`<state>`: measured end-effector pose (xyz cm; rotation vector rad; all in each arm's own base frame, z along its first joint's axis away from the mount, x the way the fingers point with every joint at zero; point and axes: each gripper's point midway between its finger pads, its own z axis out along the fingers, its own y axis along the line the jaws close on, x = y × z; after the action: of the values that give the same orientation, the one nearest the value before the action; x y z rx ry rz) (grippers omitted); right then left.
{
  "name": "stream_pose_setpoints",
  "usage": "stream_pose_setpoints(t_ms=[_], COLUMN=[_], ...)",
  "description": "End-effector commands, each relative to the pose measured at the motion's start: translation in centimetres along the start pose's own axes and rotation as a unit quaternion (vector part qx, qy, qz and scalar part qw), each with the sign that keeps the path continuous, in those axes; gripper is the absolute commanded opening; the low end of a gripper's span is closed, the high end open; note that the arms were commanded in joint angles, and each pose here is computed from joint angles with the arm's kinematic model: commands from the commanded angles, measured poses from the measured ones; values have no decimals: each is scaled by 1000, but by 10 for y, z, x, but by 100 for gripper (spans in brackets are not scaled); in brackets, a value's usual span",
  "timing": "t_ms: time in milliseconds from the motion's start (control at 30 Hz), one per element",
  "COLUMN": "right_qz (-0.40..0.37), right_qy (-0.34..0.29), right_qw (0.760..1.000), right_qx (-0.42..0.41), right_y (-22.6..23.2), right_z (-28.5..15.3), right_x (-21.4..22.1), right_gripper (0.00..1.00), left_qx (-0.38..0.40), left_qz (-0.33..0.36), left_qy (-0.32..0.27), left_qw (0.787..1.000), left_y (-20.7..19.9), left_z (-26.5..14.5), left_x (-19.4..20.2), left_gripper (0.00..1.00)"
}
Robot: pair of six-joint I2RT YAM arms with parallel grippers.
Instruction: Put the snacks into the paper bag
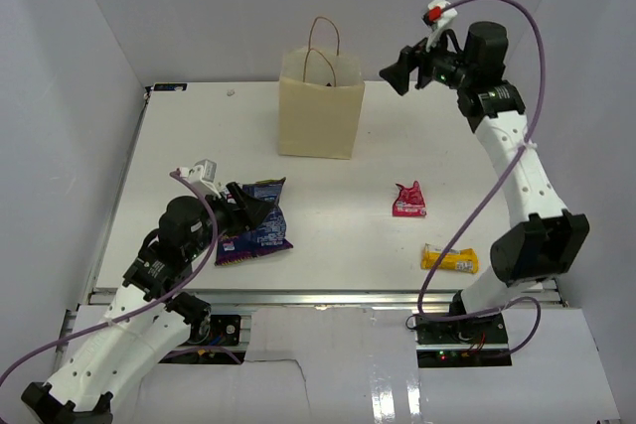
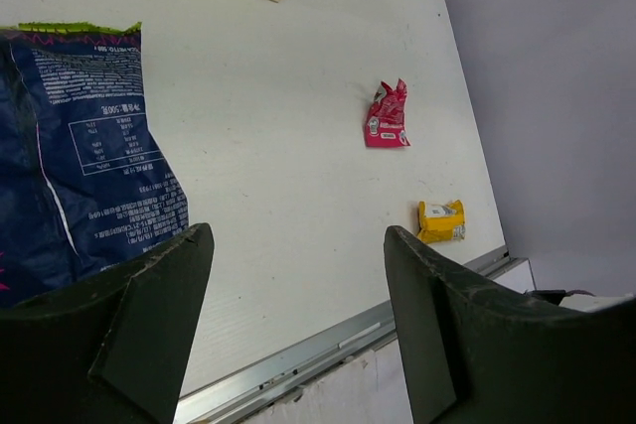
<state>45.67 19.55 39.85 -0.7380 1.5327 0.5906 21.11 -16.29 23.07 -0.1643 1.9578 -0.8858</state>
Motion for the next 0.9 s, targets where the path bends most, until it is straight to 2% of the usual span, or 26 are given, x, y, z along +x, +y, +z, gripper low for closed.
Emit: stream_pose_setpoints(t_ms=[0,133,167,267,500,700,867], right_qz=[45,134,150,179,211,217,229], right_qy=[120,264,287,340,368,376,369], right_qw=[991,946,929,902,879,877,884], right_qx=[31,134,177,196,216,207,172], right_y=[6,16,12,27,31,24,25], right_z=[-43,-98,-110,-135,-138,-121,-101], right_x=[75,204,224,277,326,353,361], right_gripper=[85,95,96,98,96,100,83], left_qx=[0,-33,-36,-50,-62,-57,-54], left_qz=[-8,-29,-38,-49,-62,-90,-95], left_qy=[-7,-21,-22,-18,9,18,17], left_qw=[1000,999,998,997,996,994,994], left_y=[3,19,20,28,33,35,35], left_z=[-1,2,3,6,14,12,9], left_x=[2,4,5,11,22,33,35], left_gripper=[81,98,98,98,98,98,98])
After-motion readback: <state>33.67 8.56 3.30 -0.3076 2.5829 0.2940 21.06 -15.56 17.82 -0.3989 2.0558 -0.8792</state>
